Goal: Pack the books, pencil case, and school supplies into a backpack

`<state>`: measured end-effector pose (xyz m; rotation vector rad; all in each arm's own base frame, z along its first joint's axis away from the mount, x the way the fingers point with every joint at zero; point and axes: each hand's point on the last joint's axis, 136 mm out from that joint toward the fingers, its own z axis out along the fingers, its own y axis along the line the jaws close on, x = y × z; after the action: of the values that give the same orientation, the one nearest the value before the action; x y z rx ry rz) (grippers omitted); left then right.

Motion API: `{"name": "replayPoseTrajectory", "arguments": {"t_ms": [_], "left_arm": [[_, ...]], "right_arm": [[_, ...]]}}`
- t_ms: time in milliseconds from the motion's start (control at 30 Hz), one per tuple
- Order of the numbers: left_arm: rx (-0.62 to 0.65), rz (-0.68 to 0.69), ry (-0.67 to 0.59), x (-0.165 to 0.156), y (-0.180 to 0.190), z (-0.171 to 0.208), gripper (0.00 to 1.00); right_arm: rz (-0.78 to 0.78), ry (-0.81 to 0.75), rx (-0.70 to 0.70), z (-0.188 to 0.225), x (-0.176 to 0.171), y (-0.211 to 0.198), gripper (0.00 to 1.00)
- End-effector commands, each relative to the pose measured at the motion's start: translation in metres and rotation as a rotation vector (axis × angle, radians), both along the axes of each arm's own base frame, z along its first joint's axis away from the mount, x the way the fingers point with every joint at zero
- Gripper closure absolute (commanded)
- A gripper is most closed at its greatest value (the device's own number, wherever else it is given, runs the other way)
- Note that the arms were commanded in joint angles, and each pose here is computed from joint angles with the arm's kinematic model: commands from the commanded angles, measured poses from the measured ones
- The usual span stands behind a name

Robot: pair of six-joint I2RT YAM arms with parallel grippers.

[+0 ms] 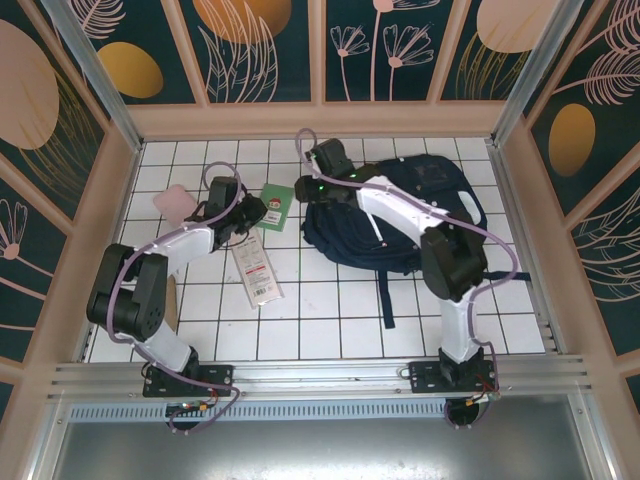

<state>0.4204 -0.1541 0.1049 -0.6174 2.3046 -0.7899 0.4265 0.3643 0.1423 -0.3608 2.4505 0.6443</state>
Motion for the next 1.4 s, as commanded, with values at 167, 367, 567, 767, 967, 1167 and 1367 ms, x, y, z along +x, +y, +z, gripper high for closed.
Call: {"name": "replayPoseTrajectory", "arguments": {"t_ms": [167,367,567,767,967,1167,1367], "left_arm": [[-0.094,0.028,0.077,-0.011,-0.003,-0.026,0.85],[-0.304,0.059,0.018,-0.001,-0.019,-0.018,0.83],[-0.279,0.149,0.155,-0.024,-0.005,-0.069,0.89],[-0.122,0.192,0.205,-0.045,0.020,-0.082,0.89],[0.014,0.254,0.226,-0.053,0.052,-0.083,0.88],[-0.008,0.231,0.220,-0.041,0.047,-0.085,0.83],[0.003,0.238,0.222,-0.028,0.048,-0.094,0.80]], "right_arm": [[-0.063,-0.013,-0.008,-0.028,0.062,0.023,0.61],[-0.071,-0.043,-0.007,-0.047,0.099,0.036,0.58],[-0.050,-0.038,0.029,-0.068,0.109,0.046,0.58],[-0.014,0.021,-0.006,-0.098,0.091,0.052,0.58],[0.005,0.083,-0.033,-0.111,0.068,0.052,0.61],[-0.017,0.083,-0.002,-0.090,0.036,0.051,0.64],[0.017,0.165,0.047,-0.083,-0.001,0.058,0.64]]}}
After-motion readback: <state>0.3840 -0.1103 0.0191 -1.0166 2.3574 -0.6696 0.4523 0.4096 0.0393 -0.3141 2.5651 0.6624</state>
